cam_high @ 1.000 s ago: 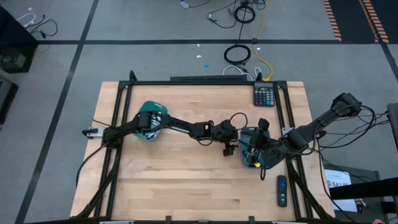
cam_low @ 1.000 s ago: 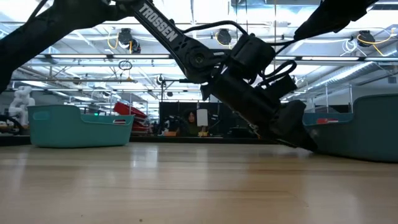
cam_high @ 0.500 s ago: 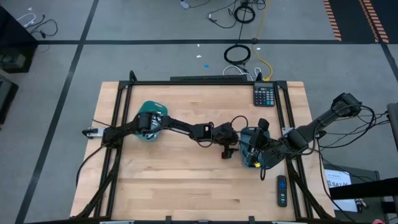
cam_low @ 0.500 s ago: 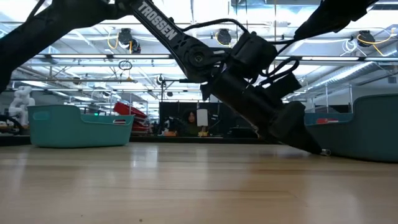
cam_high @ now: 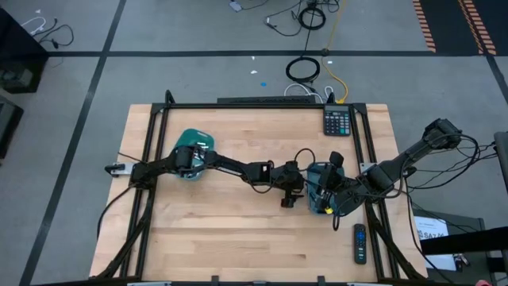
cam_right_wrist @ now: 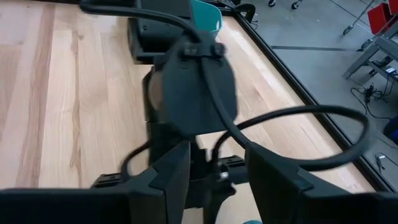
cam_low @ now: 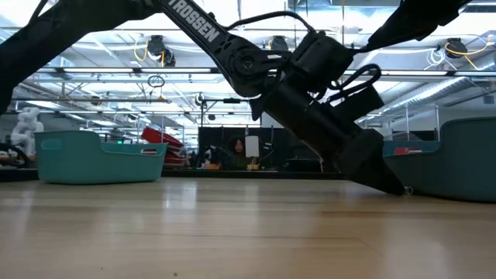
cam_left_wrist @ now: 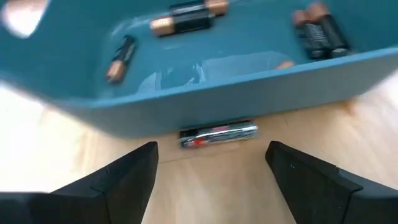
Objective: Sort batteries
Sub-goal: Put the silver battery into the green bin
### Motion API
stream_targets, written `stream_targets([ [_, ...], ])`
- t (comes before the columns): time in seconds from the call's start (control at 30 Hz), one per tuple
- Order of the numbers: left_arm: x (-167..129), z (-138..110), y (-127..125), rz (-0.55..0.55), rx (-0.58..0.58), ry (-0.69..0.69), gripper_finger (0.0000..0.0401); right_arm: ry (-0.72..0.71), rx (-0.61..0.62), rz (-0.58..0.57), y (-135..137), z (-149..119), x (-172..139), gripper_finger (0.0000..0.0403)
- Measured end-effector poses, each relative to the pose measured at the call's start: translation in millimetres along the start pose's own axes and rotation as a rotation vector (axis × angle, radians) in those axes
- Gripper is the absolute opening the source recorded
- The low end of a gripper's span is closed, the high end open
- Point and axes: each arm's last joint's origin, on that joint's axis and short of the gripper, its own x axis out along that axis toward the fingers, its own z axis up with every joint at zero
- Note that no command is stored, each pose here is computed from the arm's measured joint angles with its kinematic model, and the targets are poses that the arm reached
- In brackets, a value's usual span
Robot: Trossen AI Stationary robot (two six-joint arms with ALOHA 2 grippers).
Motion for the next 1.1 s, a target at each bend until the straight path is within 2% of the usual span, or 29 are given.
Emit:
stream_targets([
  [0.13, 0.3, 4.5, -10.2, -0.015, 0.086, -0.007, 0.0317, 0.000, 0.001, 0.000, 0.0, 0.1, 0.0, 0.0146],
  [0.3, 0.6, 6.6, -15.6, -0.039, 0.098, -0.007, 0.0318, 0.000, 0.006, 0.000, 0.0, 0.1, 0.0, 0.0146],
  [0.37, -3.8, 8.3, -19.2, -0.050, 0.068, 0.028, 0.0318, 0.004, 0.014, -0.002, 1.2, -0.6, 1.1, 0.0146],
  [0.43, -13.7, 11.4, -22.4, -0.061, 0.035, 0.095, 0.0318, 0.011, 0.025, -0.005, 3.5, -1.8, 3.4, 0.0146],
  [0.57, -42.5, 20.2, -24.9, -0.036, 0.043, 0.243, 0.0318, 0.022, 0.066, -0.020, 7.8, -0.1, 18.1, 0.0146],
  [0.63, -59.4, 31.7, -25.7, -0.032, 0.050, 0.256, 0.0318, 0.044, 0.058, -0.001, 10.1, 0.9, 29.3, 0.0146],
  [0.73, -83.2, 35.9, -31.6, -0.046, 0.065, 0.284, 0.0317, 0.060, 0.052, 0.043, 12.4, 3.5, 39.8, 0.0146],
  [0.87, -106.0, 11.7, -43.1, -0.039, 0.045, 0.332, 0.0318, 0.073, 0.043, 0.086, 14.0, 2.3, 36.8, 0.0146],
  [0.97, -120.8, -17.2, -50.2, -0.007, 0.020, 0.345, 0.0318, 0.014, 0.100, 0.089, 13.7, 19.1, 26.3, 0.0146],
  [1.1, -148.2, -48.1, -56.9, 0.041, -0.048, 0.343, 0.0318, 0.056, 0.105, 0.089, 15.2, 24.0, 30.7, 0.0146],
])
